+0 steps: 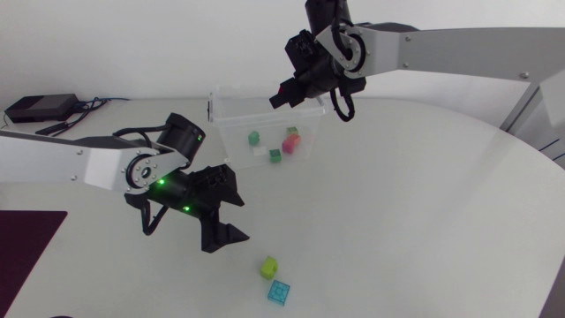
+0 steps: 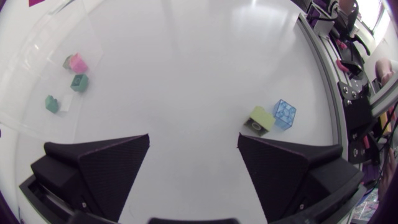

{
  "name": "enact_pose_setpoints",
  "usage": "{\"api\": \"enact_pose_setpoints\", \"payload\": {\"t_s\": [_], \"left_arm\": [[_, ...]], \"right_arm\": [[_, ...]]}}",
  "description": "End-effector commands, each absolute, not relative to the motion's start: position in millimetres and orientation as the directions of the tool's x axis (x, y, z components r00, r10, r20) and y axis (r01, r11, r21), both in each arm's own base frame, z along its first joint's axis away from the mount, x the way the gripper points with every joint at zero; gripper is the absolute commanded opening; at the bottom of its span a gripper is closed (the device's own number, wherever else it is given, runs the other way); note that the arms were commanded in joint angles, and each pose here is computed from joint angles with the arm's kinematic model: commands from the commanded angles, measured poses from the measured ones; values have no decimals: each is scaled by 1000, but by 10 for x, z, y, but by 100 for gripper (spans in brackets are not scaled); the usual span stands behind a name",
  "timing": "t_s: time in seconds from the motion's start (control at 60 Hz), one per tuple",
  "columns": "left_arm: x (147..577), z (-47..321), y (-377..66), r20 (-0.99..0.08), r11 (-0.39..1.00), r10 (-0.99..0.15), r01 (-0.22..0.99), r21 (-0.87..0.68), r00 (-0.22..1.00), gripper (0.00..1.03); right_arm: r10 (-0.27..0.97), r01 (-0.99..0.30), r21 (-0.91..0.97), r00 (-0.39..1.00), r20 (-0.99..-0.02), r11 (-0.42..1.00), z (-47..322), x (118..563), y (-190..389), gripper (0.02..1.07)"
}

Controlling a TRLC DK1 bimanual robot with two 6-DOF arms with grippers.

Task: Pick up the duplo bricks and place them in the container

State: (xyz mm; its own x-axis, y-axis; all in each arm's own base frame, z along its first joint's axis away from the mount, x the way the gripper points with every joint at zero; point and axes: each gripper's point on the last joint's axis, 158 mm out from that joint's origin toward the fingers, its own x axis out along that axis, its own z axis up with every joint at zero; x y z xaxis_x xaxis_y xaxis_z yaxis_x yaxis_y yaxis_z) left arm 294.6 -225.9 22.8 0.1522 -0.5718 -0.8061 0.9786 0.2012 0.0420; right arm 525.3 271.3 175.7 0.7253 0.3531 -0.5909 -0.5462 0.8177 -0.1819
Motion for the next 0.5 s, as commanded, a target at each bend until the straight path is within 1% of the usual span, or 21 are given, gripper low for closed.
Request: {"api": "enact_pose_setpoints", "payload": {"t_s": [0.0, 0.267, 0.3, 0.317, 0.35, 0.367, 0.417, 0.433, 0.45, 0.483], "left_arm": [[2822, 37, -2260, -819, 160, -564, 987, 19, 107, 99], [2741, -40, -2362, -819, 120, -568, 993, 20, 85, 99], [2724, -59, -2377, -820, 112, -566, 994, 17, 78, 99], [2719, -65, -2381, -821, 108, -566, 994, 18, 76, 99], [2703, -79, -2385, -822, 101, -564, 995, 17, 71, 99], [2697, -80, -2387, -823, 97, -564, 995, 17, 69, 99], [2676, -98, -2395, -824, 88, -563, 996, 17, 63, 99], [2667, -102, -2396, -825, 84, -562, 996, 17, 61, 99], [2655, -107, -2396, -826, 81, -561, 997, 15, 58, 99], [2628, -125, -2399, -828, 70, -559, 997, 15, 51, 99]], "right_arm": [[340, -525, -168, 730, -593, 834, 1656, 5373, 2707, 21], [317, -500, -181, 748, -583, 847, 1605, 5596, 2657, 22], [314, -495, -180, 751, -580, 850, 1615, 5613, 2648, 25], [312, -491, -181, 754, -578, 852, 1629, 5620, 2645, 30], [308, -488, -184, 757, -576, 853, 1634, 5628, 2639, 44], [306, -485, -186, 759, -575, 854, 1639, 5636, 2636, 52], [298, -478, -191, 762, -575, 857, 1637, 5646, 2622, 82], [296, -477, -192, 763, -575, 858, 1637, 5647, 2619, 90], [295, -476, -193, 764, -573, 858, 1645, 5650, 2618, 96], [296, -475, -193, 766, -571, 859, 1663, 5648, 2617, 102]]}}
